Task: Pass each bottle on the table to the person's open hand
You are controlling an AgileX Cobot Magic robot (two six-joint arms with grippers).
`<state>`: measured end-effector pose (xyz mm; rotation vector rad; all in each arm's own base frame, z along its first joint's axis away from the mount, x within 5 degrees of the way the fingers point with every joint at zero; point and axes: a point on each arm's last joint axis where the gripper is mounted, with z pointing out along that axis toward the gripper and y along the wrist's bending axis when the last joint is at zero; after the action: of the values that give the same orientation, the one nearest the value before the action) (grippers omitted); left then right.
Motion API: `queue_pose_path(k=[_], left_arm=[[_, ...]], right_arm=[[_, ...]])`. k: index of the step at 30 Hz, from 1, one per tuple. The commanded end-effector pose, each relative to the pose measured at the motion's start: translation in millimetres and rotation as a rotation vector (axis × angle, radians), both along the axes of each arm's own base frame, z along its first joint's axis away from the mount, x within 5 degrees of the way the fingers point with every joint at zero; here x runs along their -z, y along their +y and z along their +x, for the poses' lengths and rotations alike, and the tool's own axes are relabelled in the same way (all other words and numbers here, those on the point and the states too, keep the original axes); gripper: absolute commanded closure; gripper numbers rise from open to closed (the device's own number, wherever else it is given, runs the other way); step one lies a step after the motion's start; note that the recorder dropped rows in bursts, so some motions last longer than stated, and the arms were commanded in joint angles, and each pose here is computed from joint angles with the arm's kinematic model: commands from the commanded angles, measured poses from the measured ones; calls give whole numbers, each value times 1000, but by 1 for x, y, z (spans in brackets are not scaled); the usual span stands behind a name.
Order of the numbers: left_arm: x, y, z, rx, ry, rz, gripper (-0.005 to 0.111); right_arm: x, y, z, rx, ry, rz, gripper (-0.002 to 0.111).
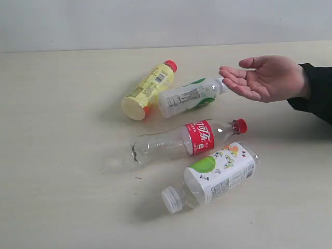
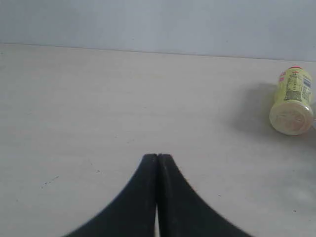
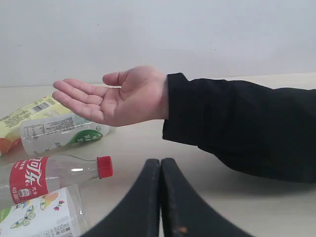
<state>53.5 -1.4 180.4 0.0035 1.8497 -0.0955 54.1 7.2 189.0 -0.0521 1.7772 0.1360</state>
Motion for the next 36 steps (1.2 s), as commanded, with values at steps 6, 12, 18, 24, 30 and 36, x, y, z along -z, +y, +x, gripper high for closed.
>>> queue_pose_path(k=[6,12,18,24,30,36], left_arm=[[-1,0,0,2,-8,-5,107],[-1,0,0,2,-8,-5,107],[-1,0,0,2,-8,-5,107],[-5,2,1,28,-72,189,107],[-29,-6,2,45,-301,-179,107],[-42,-7,1,52,-408,-489,107]], right_arm=[[0,0,0,4,-9,-3,108],[0,0,0,4,-9,-3,108],[0,0,0,4,-9,-3,108],[0,0,0,4,-9,-3,108],[0,0,0,4,-9,-3,108],[0,0,0,4,-9,-3,108]])
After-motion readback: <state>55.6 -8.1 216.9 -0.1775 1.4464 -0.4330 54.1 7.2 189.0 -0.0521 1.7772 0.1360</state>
